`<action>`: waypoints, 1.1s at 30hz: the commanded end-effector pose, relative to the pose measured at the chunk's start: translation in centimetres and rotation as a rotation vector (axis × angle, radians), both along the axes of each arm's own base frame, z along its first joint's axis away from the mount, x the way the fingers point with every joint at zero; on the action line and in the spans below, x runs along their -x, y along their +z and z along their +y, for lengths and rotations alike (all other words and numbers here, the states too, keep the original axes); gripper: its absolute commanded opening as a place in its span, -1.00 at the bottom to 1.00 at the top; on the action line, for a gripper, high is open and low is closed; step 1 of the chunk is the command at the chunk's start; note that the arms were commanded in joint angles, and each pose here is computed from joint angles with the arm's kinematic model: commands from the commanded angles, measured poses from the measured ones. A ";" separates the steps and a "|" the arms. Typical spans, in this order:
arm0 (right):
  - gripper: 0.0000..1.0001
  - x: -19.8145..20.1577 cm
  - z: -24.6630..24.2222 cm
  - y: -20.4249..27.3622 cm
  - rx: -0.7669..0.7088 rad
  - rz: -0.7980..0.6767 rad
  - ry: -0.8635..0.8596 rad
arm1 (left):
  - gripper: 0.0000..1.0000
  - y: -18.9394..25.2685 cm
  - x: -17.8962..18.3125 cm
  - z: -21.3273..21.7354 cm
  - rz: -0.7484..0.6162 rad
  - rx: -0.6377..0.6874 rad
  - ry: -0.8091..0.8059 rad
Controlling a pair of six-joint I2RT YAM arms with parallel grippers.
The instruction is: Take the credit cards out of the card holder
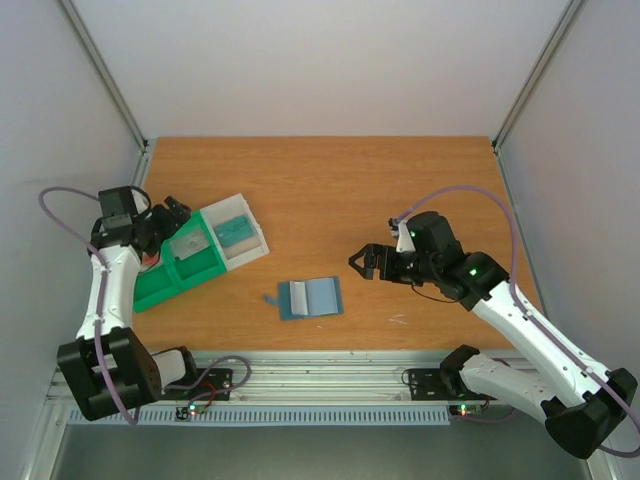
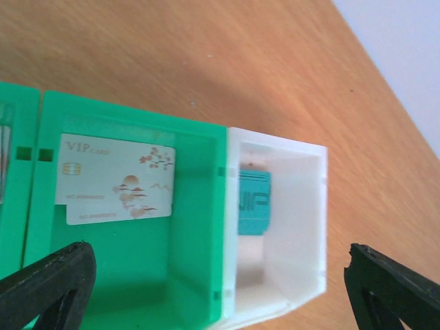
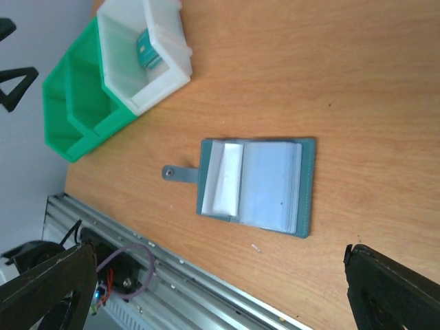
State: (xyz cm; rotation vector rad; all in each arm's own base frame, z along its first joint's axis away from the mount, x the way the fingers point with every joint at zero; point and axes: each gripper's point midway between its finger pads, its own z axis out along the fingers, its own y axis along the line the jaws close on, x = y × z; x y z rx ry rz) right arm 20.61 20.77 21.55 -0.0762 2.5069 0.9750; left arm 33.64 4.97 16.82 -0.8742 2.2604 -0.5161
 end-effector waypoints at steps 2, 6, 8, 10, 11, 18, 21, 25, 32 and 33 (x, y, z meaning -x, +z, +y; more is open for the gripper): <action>0.97 -0.6 -1.8 2.5 0.060 -0.068 -0.072 | 0.99 2.9 1.3 -2.5 -0.032 0.050 -0.140; 0.97 -1.3 -2.5 3.8 0.086 -0.099 -0.114 | 0.99 4.3 2.7 -5.8 -0.106 0.131 -0.258; 0.97 -1.5 -2.7 4.5 0.093 -0.108 -0.127 | 0.99 5.0 3.6 -7.1 -0.145 0.133 -0.295; 0.97 -1.7 -2.9 4.9 0.101 -0.113 -0.140 | 0.99 5.6 4.4 -8.3 -0.174 0.121 -0.333; 0.97 -1.8 -3.2 5.0 0.107 -0.117 -0.153 | 0.99 6.0 4.9 -9.1 -0.188 0.128 -0.360; 0.97 -2.2 -3.7 6.3 0.108 -0.156 -0.184 | 0.99 8.2 8.6 -15.1 -0.255 0.172 -0.583; 0.97 -2.2 -3.3 6.5 0.090 -0.142 -0.179 | 0.99 9.3 10.5 -17.9 -0.303 0.197 -0.697; 0.97 -2.1 -3.0 6.7 0.075 -0.121 -0.180 | 0.99 10.7 12.3 -20.3 -0.374 0.223 -0.772; 0.97 -2.4 -2.5 7.3 0.055 -0.147 -0.156 | 0.99 14.4 12.9 -19.7 -0.478 0.131 -0.756; 0.97 -2.4 -2.2 7.6 0.048 -0.150 -0.145 | 0.99 14.9 12.9 -19.6 -0.488 0.118 -0.754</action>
